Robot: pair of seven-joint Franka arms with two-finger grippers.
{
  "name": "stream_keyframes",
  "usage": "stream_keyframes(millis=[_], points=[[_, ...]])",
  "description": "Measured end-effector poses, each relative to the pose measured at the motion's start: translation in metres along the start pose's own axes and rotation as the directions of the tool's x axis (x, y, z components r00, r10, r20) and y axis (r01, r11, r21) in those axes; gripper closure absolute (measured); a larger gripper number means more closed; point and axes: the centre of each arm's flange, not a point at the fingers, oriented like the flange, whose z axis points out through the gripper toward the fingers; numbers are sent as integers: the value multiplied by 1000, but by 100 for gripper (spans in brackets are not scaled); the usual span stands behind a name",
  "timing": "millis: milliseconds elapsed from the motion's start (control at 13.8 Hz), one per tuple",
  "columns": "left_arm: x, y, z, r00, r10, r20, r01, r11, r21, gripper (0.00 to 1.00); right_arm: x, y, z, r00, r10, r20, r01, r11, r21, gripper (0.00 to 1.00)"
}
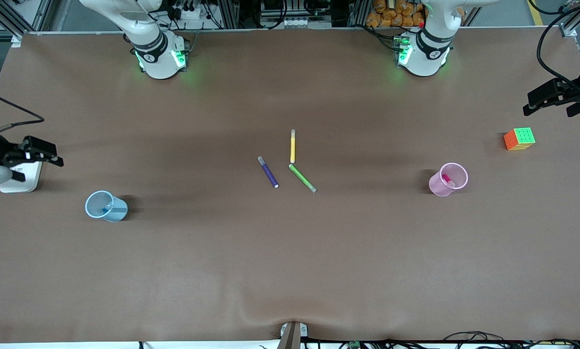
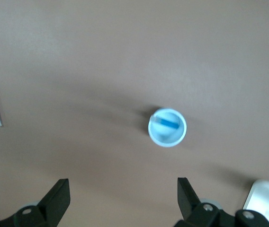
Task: Place pink and blue markers in matching cups
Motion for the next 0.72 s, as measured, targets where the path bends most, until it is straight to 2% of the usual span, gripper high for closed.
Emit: stream_keyframes(millis=[217, 435, 725], points=[[0, -3, 1, 1000, -6, 2, 6, 1000, -1, 0, -22, -13, -24, 990, 138, 30, -138, 990, 5, 0], [2, -4, 4, 1000, -10, 8, 10, 1000, -1, 0, -37, -16, -34, 966, 256, 41, -256, 967, 2, 0], [3, -4, 5, 1000, -10, 9, 10, 1000, -1, 0, -51, -20, -34, 953, 300, 49, -301, 954, -2, 0]])
